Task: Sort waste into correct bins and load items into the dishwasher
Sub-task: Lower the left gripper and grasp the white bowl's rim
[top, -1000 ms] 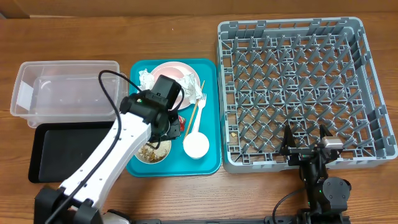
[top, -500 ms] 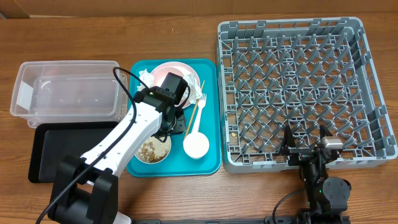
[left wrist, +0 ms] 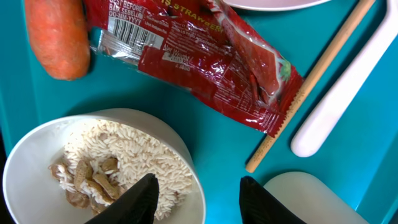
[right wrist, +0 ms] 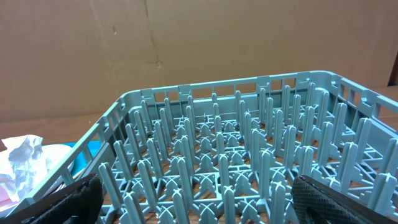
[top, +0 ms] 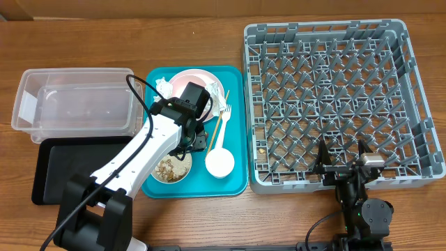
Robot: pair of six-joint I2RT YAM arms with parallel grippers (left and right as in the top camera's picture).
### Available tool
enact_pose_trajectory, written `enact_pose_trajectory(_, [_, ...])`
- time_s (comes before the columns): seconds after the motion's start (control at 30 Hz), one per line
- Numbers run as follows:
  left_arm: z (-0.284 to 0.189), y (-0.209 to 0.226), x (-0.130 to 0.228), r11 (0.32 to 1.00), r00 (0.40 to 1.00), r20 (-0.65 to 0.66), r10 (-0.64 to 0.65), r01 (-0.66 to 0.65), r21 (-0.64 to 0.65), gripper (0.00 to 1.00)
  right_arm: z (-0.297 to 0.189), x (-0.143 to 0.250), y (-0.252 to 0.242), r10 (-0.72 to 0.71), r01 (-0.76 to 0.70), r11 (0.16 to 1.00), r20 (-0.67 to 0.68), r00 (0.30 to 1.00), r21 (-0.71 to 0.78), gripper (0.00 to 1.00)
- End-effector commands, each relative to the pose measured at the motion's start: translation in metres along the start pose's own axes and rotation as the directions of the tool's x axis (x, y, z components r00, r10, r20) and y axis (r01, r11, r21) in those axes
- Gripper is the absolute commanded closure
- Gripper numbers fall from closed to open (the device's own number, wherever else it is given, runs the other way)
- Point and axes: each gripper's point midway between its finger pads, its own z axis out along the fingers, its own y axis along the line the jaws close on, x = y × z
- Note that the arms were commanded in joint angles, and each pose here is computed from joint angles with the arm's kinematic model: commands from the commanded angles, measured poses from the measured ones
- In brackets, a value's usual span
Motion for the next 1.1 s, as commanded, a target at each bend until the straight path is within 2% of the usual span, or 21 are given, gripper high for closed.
enact_pose_trajectory(0.0, [-0.003, -0.002, -0.004, 1.0, 1.0, 0.006, -0.009, 0.009, 0.0, 0.58, 0.0, 0.001, -0.001, -0.003, 0.003, 1.0, 0.006, 1.0, 0.006, 0.0])
enact_pose_trajectory(0.33, [-0.003, 0.003, 0.009, 1.0, 0.999, -0.048, -0.008, 0.007, -0.017, 0.62, 0.0, 0.001, -0.001, -0.003, 0.003, 1.0, 0.006, 1.0, 0.006, 0.0])
enact_pose_trajectory(0.5, [0.003, 0.003, 0.011, 0.998, 0.998, -0.046, -0.053, 0.052, -0.018, 0.62, 0.0, 0.001, -0.001, -0.003, 0.003, 1.0, 0.006, 1.0, 0.005, 0.0])
enact_pose_trajectory(1.07, [0.023, 0.006, 0.018, 0.996, 0.995, -0.041, -0.087, 0.086, -0.015, 0.63, 0.0, 0.001, -0.001, -0.003, 0.003, 1.0, 0.006, 1.0, 0.006, 0.0])
